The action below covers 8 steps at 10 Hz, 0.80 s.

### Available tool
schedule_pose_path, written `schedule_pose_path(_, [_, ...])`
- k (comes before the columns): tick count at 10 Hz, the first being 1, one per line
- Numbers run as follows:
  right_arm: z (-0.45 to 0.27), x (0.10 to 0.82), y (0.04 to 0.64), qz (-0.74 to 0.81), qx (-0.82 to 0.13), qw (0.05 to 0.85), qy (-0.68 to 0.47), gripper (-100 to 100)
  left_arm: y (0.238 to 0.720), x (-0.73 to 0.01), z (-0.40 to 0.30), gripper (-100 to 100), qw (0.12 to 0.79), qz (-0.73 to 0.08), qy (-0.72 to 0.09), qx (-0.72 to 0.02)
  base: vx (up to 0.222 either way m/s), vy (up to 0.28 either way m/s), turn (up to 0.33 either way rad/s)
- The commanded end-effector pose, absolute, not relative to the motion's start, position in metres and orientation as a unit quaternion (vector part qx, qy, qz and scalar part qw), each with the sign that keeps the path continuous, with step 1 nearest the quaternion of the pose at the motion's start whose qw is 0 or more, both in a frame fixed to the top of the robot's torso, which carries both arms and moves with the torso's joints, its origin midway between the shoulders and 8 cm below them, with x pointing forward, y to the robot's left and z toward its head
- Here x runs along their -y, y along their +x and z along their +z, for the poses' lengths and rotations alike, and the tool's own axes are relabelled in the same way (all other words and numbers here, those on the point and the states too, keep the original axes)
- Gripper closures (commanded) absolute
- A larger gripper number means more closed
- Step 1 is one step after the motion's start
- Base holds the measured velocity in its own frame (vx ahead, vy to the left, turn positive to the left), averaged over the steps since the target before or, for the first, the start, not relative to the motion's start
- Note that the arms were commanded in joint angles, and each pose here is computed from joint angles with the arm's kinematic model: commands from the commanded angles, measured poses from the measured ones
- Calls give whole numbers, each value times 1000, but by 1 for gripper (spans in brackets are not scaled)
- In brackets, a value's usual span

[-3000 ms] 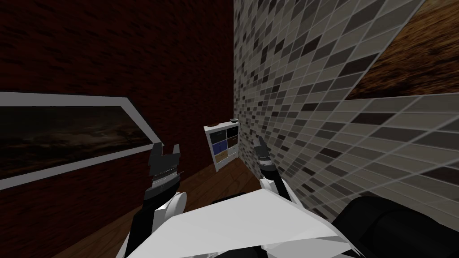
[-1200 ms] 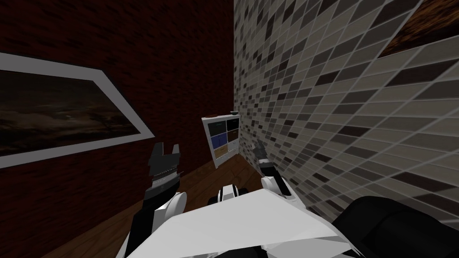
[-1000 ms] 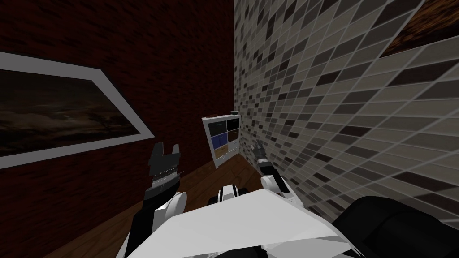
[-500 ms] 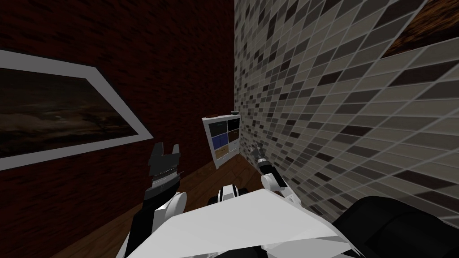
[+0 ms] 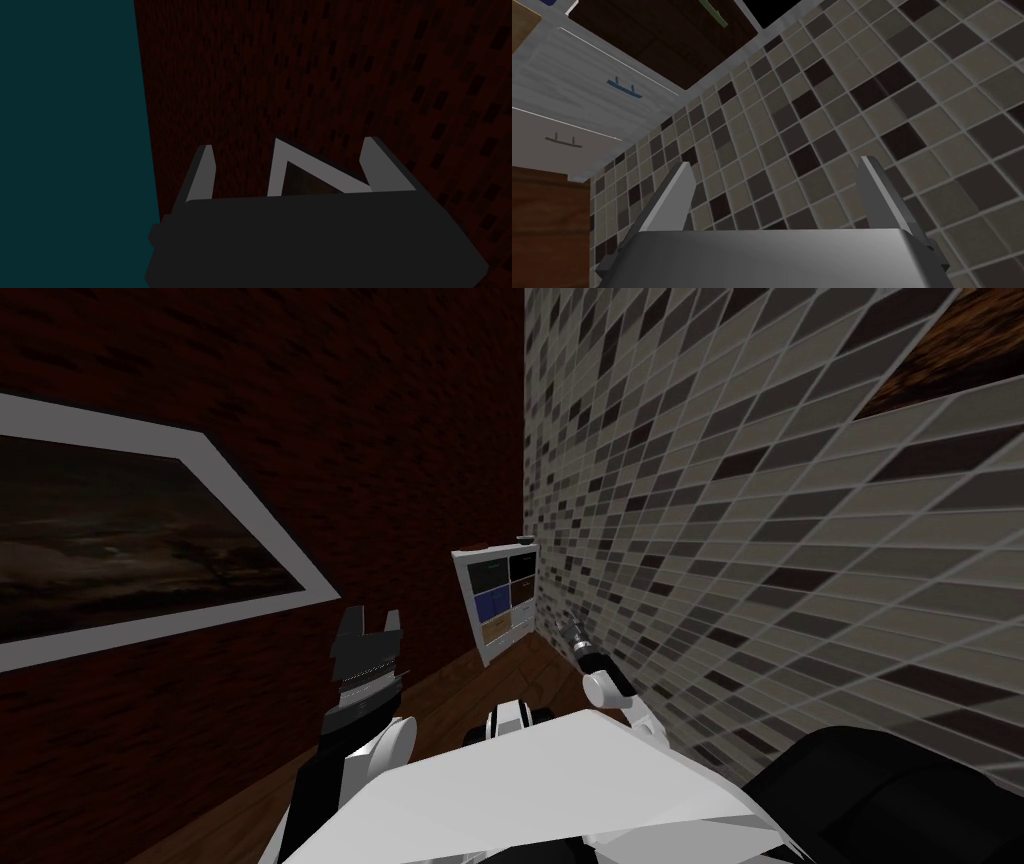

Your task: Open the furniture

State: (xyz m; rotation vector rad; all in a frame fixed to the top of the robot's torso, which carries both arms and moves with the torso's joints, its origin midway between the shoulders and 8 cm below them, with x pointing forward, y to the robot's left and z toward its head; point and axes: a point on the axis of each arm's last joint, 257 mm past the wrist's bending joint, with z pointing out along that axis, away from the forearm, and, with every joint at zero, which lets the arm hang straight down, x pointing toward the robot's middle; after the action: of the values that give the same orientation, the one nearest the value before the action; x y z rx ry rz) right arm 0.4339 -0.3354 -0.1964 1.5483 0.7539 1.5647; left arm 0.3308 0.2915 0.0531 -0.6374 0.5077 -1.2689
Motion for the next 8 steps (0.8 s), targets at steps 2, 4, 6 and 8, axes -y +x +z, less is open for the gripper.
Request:
schedule_pose_path(2, [-225,337,438,617,-273,336,657,-100,331,-291,53,0,729,-576,-289,-231,30,41,-29])
schedule_pose_path(4, [-246,338,441,612,-257,295,687,-100,331,-291,53,0,729,-576,-289,-230,28,49,-25])
schedule_pose_path(6, [-266,338,444,605,-243,256,714,-100,331,-291,53,0,729,-576,-289,-230,19,38,-16])
schedule_pose_path(8, [-284,337,445,599,-222,216,738,-100,331,-291,53,0,729,-576,-289,-230,36,52,-25])
